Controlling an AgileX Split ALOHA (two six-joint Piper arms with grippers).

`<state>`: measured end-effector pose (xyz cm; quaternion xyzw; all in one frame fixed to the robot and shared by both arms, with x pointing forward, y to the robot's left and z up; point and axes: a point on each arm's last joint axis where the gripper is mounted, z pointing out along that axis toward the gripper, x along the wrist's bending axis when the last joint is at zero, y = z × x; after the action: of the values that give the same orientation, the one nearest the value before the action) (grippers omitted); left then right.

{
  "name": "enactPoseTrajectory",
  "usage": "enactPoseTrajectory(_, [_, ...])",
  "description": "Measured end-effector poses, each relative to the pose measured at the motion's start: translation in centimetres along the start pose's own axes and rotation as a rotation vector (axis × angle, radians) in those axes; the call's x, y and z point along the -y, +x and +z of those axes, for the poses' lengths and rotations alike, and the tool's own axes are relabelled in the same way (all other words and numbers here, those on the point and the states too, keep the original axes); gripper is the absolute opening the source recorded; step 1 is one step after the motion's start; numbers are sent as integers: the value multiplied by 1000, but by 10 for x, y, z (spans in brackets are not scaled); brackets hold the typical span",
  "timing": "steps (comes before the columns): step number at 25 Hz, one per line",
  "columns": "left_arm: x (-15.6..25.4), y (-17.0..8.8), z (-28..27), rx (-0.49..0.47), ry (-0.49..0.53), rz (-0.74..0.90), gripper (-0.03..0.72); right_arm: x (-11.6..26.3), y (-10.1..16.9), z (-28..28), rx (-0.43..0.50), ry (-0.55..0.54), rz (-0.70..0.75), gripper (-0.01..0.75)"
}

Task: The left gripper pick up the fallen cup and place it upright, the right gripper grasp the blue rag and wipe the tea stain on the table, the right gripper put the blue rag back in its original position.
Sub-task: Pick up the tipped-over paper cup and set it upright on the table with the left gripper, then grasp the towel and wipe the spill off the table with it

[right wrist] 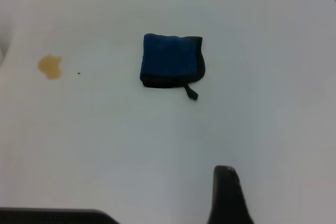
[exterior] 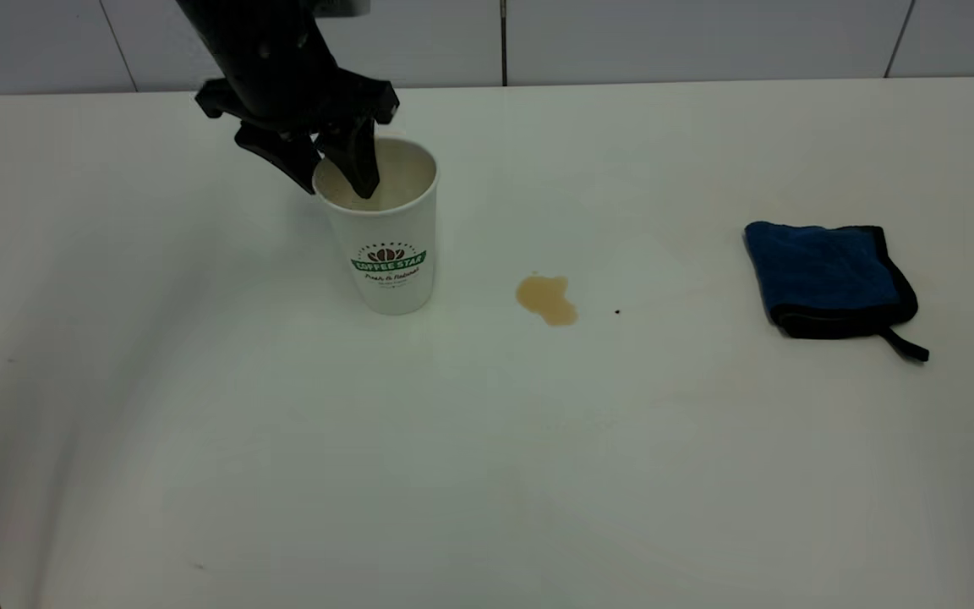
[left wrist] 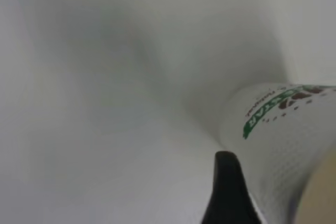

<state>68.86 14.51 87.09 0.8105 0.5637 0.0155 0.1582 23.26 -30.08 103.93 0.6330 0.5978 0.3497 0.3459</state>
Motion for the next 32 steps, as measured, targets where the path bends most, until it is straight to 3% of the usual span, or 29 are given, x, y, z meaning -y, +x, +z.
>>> enactPoseTrajectory(6, [-8,-11,-58,14,-38,41,584,0,0,0,0,0,0,545])
enactPoseTrajectory(13, [0,-34,-176,39,-96,93,585,0,0,0,0,0,0,545])
enactPoseTrajectory(19, [34,-52,-273,41,-131,98,585,0,0,0,0,0,0,545])
enactPoseTrajectory(24, [63,-55,-328,-37,-200,63,585,0,0,0,1,0,0,545])
enactPoseTrajectory(28, [97,-56,-343,-70,-209,36,585,0,0,0,1,0,0,545])
enactPoseTrajectory(32, [148,-55,-335,-70,-143,22,585,0,0,0,1,0,0,545])
